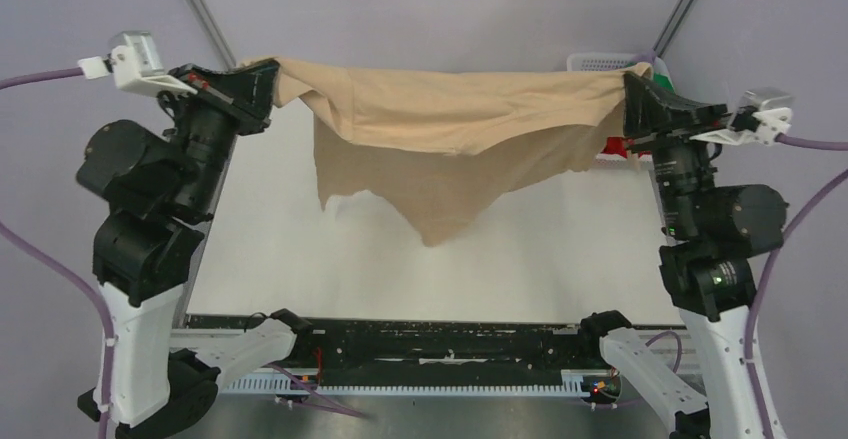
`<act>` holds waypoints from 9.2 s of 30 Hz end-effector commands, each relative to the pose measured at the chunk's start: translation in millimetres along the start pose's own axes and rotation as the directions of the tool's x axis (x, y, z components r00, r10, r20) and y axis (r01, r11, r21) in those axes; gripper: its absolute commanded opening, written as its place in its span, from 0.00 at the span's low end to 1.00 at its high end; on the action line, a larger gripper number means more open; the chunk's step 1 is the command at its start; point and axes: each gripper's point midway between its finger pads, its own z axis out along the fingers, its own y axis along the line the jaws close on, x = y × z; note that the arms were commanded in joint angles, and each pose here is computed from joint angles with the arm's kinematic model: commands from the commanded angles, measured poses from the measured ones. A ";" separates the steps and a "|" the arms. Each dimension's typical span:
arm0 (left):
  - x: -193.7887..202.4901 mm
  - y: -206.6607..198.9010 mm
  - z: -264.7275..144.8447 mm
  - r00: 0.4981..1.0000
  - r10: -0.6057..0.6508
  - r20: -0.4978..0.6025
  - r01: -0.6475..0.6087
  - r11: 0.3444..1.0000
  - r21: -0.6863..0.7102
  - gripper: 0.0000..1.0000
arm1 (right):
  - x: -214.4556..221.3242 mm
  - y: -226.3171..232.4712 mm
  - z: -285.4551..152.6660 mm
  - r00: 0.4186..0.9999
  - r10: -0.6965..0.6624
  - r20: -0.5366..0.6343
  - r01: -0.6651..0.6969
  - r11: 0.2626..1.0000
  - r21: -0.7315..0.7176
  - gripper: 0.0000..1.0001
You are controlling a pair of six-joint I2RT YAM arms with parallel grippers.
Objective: Fold and stack the t-shirts
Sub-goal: Flatten out the tshirt, then grab the side of the flattened tshirt closest away from the robot with both arms
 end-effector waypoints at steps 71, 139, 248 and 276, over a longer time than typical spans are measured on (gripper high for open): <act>331.8 220.2 -50.7 0.713 -0.413 -0.566 0.033 0.827 -0.562 1.00 | 345.5 -131.8 -141.9 0.566 0.018 -0.824 0.377 0.884 0.278 0.98; 431.0 239.7 82.6 0.578 -0.314 -0.753 -0.150 0.866 -0.477 1.00 | 488.3 22.6 -17.9 0.426 -0.132 -0.895 0.016 0.990 -0.139 0.98; 348.4 364.1 -138.5 0.814 -0.552 -0.182 -0.124 0.141 -0.982 0.87 | 401.4 -53.6 -159.1 0.602 -0.054 -0.797 0.168 0.984 0.061 0.98; 398.1 415.3 -108.7 0.757 -0.627 -0.184 -0.190 0.058 -0.980 0.41 | 406.6 -65.0 -162.6 0.566 -0.090 -0.820 0.238 0.969 0.058 0.98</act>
